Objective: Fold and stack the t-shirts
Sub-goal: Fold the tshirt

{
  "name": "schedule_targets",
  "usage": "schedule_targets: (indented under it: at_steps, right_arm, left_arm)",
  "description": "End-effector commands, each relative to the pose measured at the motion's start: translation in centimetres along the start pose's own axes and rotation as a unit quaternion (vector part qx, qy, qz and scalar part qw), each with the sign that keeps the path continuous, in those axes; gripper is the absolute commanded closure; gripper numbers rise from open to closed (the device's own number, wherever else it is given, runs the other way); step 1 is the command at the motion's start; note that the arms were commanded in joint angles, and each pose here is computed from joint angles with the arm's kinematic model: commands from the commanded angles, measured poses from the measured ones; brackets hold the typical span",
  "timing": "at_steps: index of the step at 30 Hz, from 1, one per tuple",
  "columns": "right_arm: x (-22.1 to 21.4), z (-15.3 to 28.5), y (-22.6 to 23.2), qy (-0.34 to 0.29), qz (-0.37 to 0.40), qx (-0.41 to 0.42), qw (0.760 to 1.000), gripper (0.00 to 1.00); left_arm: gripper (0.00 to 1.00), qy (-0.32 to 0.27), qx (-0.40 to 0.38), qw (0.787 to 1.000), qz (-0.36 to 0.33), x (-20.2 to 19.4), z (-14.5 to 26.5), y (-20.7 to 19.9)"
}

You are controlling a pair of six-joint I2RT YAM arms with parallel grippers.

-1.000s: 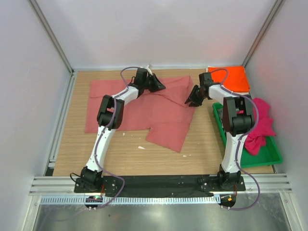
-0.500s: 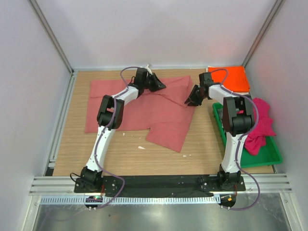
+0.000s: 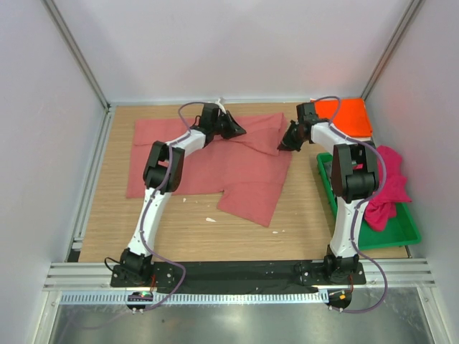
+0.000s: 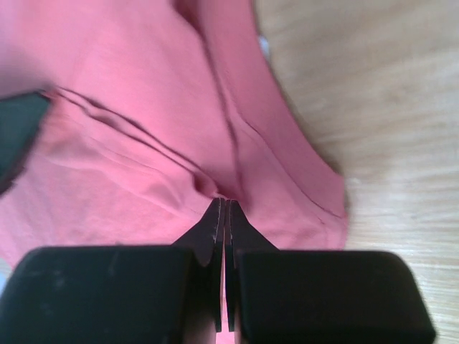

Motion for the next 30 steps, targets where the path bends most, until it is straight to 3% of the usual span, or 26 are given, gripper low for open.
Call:
schedule_targets:
  at_steps: [1,17,30]
  right_arm:
    - [3.1,1.8,3.3,-0.056,0.035,0.041,0.997,0.99]
    - [5.8,0.0,6.9,-0.068,0.100,0.108,0.987,0.99]
    - [8.2,-1.2,9.2,-0.092,0.115,0.142,0.979,0.99]
  left_arm:
    - [1.00,-0.047,-0.006,0.999,-0.025,3.6,2.7,-3.0]
    - [1.00,-0.088,0.021,0.996,0.009,4.2,7.0,-1.7]
    - [1.00,-0.089,0.009,0.996,0.029,4.9,6.1,-0.7]
Point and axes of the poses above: each gripper's point midway between its finger pads, its own z axis back along the fingers, its own y axis along the line the jaws close on, x = y × z, the point moved 6 cm from there along z, back along the fingers, and after that the axes turned 7 degrees about -z, right-handed, at the moved point
